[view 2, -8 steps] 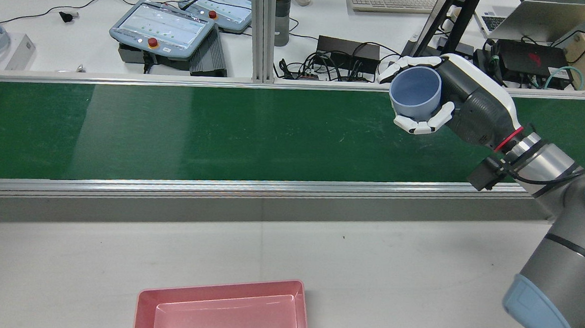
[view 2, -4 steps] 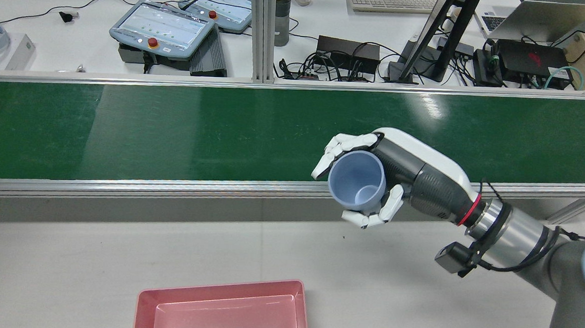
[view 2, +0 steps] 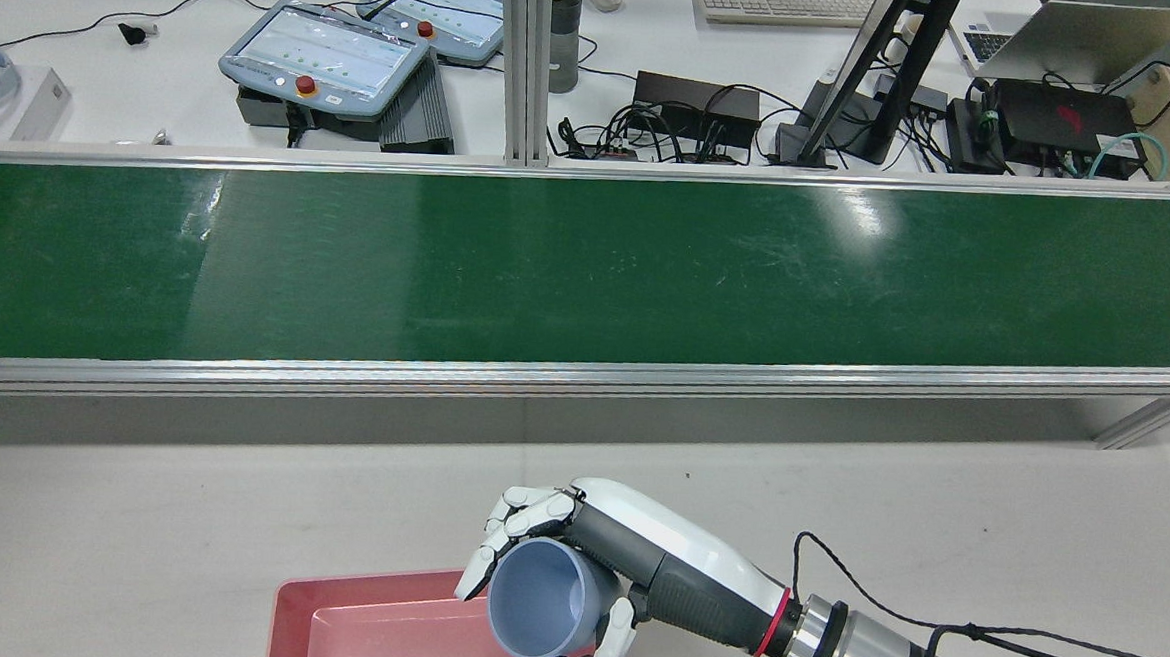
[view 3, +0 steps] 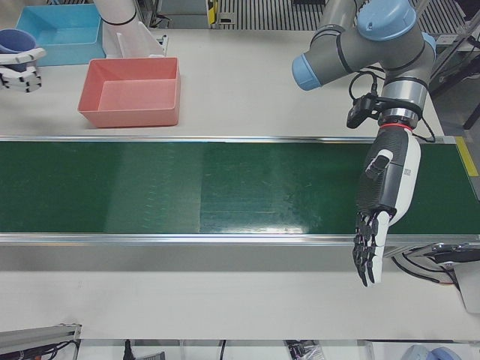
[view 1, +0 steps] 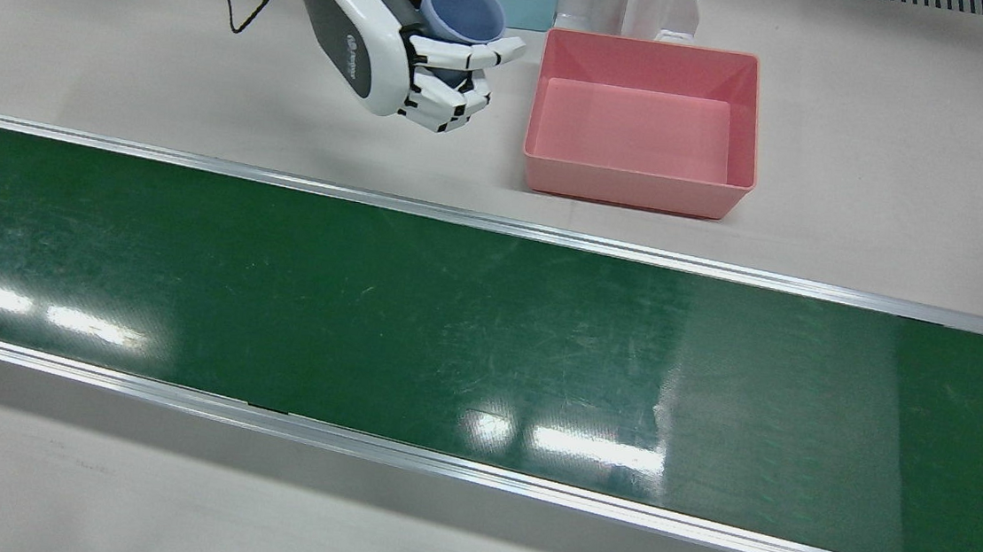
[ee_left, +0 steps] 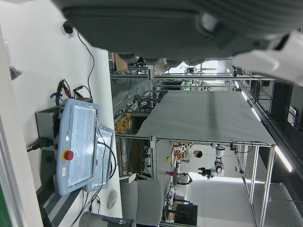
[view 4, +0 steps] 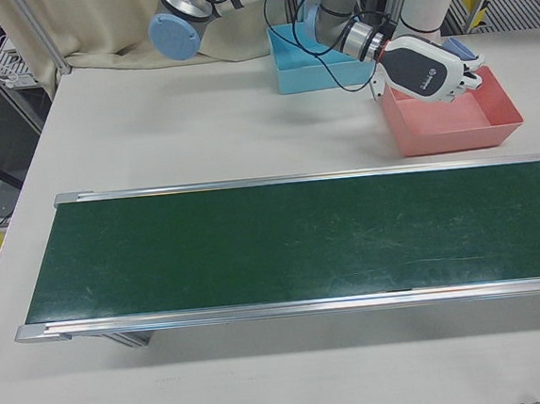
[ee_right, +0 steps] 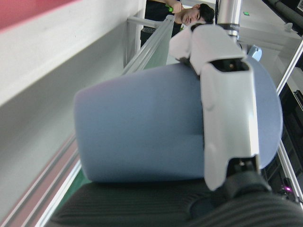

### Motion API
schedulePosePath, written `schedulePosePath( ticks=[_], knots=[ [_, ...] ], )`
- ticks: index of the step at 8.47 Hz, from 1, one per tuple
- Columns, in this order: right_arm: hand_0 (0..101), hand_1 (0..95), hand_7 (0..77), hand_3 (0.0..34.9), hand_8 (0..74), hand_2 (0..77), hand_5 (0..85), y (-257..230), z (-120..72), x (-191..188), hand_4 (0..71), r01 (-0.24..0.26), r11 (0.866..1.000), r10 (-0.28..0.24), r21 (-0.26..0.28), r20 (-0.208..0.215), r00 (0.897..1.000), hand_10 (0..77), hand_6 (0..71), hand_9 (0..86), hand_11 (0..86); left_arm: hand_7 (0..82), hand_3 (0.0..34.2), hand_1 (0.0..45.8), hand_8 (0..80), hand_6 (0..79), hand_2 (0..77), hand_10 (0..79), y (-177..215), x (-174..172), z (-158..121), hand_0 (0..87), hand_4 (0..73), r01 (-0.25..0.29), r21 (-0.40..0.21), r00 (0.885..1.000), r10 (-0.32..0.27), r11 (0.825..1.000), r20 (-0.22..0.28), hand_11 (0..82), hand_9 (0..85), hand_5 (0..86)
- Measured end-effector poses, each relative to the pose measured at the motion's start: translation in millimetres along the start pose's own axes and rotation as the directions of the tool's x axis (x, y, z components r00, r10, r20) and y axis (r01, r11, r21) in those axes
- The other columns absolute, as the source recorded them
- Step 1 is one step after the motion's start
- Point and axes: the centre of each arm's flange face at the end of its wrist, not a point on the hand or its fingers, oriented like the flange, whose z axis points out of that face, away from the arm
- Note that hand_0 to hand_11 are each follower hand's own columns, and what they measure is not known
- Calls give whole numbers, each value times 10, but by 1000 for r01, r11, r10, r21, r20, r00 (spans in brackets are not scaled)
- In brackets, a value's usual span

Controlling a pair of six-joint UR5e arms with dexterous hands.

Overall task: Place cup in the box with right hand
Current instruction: 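Carry the blue cup toward the robot and lower it into the pink box, then open the right hand fingers to release the cup in the box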

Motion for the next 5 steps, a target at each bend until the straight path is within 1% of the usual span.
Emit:
schedulePosePath(
  ticks=[1, 2, 3, 4, 5],
  knots=[
    [802, 115, 698, 109, 475, 458, 218, 44, 12, 184, 273, 14, 1000, -14, 7, -22, 1000, 382, 267, 551, 573, 0, 0, 5, 0, 0, 5, 0, 2, 0, 1, 0, 0, 0, 0, 1000, 0, 1000, 0, 0, 0, 0],
    [802, 115, 698, 118, 475, 458, 218, 20, -27, 292, 273, 28, 999, -27, 17, -43, 999, 382, 267, 556, 578, 0, 0, 5, 0, 0, 5, 0, 5, 3, 2, 0, 0, 0, -1, 1000, 0, 1000, 0, 0, 0, 0],
    [803, 115, 600, 101, 469, 458, 273, -27, -85, 356, 202, 42, 999, -40, 26, -62, 997, 382, 218, 556, 584, 0, 0, 5, 0, 0, 5, 0, 4, 3, 2, 0, 0, 0, -1, 1000, 0, 1000, 0, 0, 0, 0],
    [803, 115, 491, 103, 404, 458, 207, -46, -139, 420, 98, 47, 998, -45, 29, -81, 996, 273, 191, 589, 436, 0, 0, 5, 0, 0, 5, 0, 0, 5, -1, 0, 0, 0, 0, 1000, 0, 1000, -1, 0, 0, 0],
    [803, 115, 491, 103, 404, 458, 207, -46, -174, 473, 98, 48, 998, -45, 29, -94, 995, 273, 191, 589, 436, 0, 0, 5, 0, 0, 5, 0, -4, 4, -2, 0, 0, 0, 0, 1000, 0, 1000, -1, 0, 0, 0]
  ],
)
